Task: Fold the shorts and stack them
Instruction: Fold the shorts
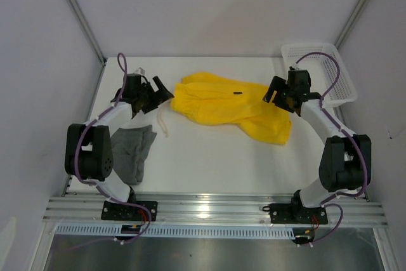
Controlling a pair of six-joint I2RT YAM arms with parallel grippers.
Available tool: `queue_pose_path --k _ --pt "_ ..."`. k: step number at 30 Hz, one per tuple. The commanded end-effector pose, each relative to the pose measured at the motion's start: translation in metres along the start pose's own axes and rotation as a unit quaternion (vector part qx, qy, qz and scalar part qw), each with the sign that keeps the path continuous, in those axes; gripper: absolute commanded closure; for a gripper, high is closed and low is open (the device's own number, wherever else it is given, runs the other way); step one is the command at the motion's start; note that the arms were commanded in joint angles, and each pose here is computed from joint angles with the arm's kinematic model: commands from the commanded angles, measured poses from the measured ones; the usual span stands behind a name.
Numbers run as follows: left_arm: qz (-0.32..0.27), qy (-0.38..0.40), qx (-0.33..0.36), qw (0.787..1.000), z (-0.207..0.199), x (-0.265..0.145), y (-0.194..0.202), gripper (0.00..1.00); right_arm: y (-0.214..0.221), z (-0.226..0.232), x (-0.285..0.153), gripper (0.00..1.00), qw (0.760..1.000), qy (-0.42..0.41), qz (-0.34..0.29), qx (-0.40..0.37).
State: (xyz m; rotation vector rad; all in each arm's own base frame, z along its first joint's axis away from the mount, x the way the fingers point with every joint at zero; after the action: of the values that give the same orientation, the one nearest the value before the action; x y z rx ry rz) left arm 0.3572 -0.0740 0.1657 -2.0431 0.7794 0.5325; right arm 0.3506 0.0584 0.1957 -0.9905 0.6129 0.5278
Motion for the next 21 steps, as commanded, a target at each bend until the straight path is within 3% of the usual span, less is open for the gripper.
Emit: queue_pose_path --k 1,6,8,10,16,21 --pt "-0.035 0.027 0.054 0.998 -0.010 0.010 -0.024 0.01 0.000 0.004 0.000 0.18 1.000 -0.007 0.010 -0.014" --pt "-0.092 0.042 0.074 0.992 -0.023 0.017 -0.055 0.01 -0.006 0.014 0.009 0.19 0.999 -0.034 0.011 -0.028" --pt "-0.088 0.022 0.057 0.994 -0.029 0.020 -0.072 0.01 -0.021 0.016 0.017 0.18 1.000 0.001 0.007 -0.024" --pt "-0.046 -0.002 0.022 0.999 -0.027 0.025 -0.068 0.01 -0.039 0.017 0.031 0.16 0.999 0.033 0.014 -0.002" --pt "0.006 -0.023 -0.084 0.996 -0.038 0.035 -0.077 0.01 -0.089 0.015 0.061 0.15 0.987 0.123 -0.031 0.101" --pt "0.038 -0.020 -0.142 0.989 -0.043 0.043 -0.074 0.01 -0.092 0.008 0.089 0.19 0.958 0.215 -0.015 0.186"
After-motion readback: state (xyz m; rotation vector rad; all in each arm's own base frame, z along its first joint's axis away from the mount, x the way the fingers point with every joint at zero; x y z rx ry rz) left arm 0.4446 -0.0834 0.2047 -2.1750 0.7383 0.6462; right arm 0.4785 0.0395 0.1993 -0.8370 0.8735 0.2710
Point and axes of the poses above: each gripper's point midway between its finger pads, its own x axis out along the fingers, its own z axis along the line the jaws close on, y = z × x, the point moved 9 cm from there along -x, back along the fingers, and after that the axes turned 5 degrees about x, right-handed, at the moved point
